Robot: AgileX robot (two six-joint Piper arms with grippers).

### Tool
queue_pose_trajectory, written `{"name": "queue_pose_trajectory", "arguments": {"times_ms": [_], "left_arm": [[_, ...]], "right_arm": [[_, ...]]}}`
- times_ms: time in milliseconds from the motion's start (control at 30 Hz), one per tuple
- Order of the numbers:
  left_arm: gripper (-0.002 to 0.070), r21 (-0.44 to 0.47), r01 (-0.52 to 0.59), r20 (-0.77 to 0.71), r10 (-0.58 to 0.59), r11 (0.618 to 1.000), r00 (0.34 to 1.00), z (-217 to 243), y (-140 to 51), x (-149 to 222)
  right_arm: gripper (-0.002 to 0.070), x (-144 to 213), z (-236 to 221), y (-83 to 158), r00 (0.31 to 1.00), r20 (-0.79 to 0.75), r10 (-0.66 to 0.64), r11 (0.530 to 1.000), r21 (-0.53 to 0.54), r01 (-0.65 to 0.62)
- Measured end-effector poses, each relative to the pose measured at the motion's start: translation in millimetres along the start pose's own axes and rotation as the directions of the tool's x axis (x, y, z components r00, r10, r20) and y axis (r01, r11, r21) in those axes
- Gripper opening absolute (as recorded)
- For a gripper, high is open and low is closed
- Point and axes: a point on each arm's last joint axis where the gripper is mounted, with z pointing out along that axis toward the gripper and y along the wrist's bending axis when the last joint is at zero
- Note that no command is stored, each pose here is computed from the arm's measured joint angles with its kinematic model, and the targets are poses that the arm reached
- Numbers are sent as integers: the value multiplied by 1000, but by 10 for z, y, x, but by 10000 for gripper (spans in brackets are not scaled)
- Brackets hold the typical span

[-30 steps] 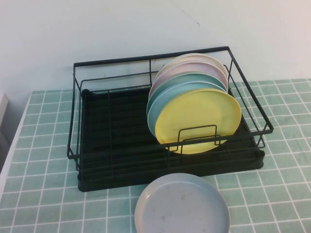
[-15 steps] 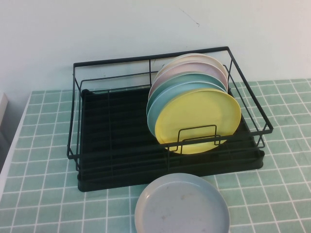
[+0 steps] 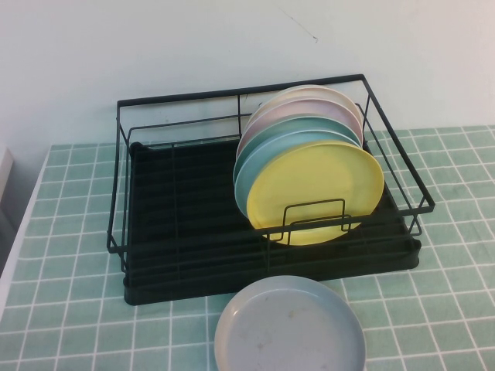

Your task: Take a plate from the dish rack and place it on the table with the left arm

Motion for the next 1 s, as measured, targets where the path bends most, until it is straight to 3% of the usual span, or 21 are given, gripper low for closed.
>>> {"name": "queue_pose_trajectory", "arguments": {"times_ms": [1000], "left_arm": [[-2, -5, 0, 2, 0, 1000, 1000, 0, 6, -2]], "right_arm": [[-1, 0, 0, 0, 1000, 0, 0, 1000, 0, 0]]}}
